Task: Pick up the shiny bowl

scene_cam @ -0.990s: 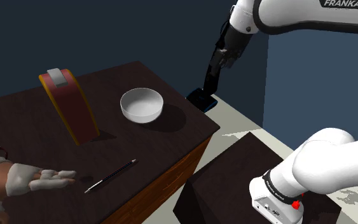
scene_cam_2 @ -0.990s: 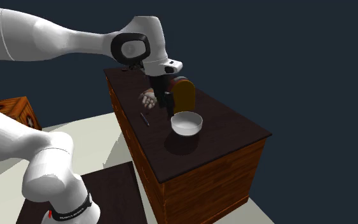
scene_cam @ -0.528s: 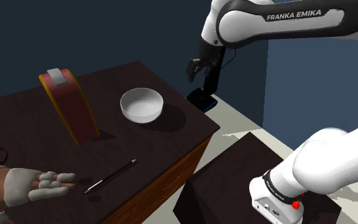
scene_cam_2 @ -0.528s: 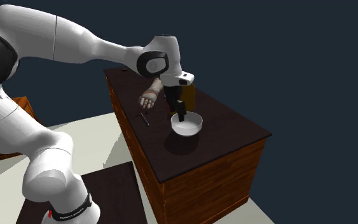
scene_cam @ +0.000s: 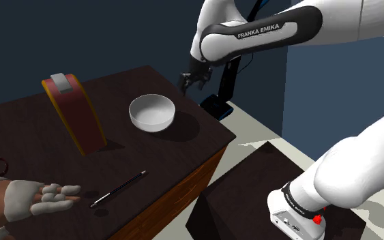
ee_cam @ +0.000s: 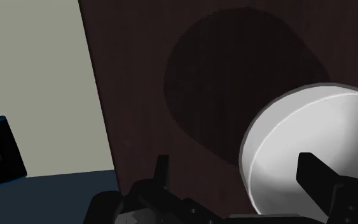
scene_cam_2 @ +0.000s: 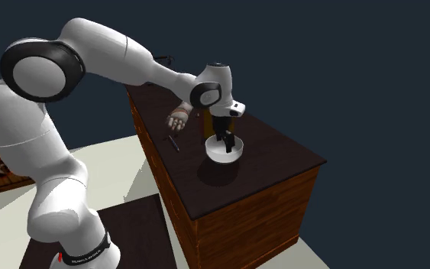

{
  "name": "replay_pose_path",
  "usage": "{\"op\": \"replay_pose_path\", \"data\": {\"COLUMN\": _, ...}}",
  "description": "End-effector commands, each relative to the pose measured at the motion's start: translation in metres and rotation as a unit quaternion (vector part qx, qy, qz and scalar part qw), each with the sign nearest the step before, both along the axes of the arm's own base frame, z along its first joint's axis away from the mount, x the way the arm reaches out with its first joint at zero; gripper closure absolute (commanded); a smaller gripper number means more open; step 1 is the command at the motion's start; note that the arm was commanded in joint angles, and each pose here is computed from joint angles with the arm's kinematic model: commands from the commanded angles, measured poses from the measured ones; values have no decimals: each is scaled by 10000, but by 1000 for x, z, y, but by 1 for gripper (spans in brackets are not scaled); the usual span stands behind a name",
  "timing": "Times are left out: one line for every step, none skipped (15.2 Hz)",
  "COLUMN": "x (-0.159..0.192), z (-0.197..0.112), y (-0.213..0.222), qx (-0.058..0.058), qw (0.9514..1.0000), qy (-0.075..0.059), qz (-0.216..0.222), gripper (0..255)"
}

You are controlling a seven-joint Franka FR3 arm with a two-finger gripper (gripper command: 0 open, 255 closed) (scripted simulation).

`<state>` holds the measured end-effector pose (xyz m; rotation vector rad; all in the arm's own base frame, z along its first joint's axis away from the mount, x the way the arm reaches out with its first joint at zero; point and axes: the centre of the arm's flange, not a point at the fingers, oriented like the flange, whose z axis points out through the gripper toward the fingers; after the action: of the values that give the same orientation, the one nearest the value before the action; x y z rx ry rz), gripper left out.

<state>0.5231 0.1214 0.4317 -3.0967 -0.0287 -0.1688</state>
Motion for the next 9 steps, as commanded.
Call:
{"op": "replay_pose_path", "data": {"x": 16, "z": -17, "y": 12, "qx": 69, "qw": 10000, "qy": 27, "qz": -33, "gripper": 0}}
{"op": "replay_pose_path", "data": {"x": 25, "z": -26, "y": 16, "qx": 101, "qw": 9999, "qy": 39, "qz": -49, "gripper": 0}}
{"op": "replay_pose_path", "data": {"x": 34, "z": -34, "y": 21, "qx": 132, "qw": 9999, "qy": 51, "qz": -64, "gripper": 0}}
{"op": "replay_pose_path", "data": {"x": 43, "z": -43, "y": 26, "qx": 164, "qw": 9998, "qy": 64, "qz": -80, "gripper": 0}}
{"op": "replay_pose_path", "data": {"x": 51, "z": -51, "y": 31, "qx": 196, "qw": 9997, "qy": 76, "qz": -95, "gripper": 0}}
{"op": "replay_pose_path", "data": {"x": 60, "z": -60, "y": 35, "qx": 227, "qw": 9996, "qy": 88, "qz": -111, "gripper": 0}}
{"op": "replay_pose_path", "data": {"x": 69, "z": -68, "y": 40, "qx": 259, "qw": 9995, "qy": 101, "qz": -126, "gripper": 0}}
{"op": "replay_pose_path", "data": {"x": 72, "z": -72, "y": 42, "qx": 272, "qw": 9995, "qy": 106, "qz": -133, "gripper": 0}}
{"op": "replay_pose_path", "data": {"x": 72, "z": -77, "y": 42, "qx": 272, "qw": 9995, "qy": 106, "qz": -133, "gripper": 0}}
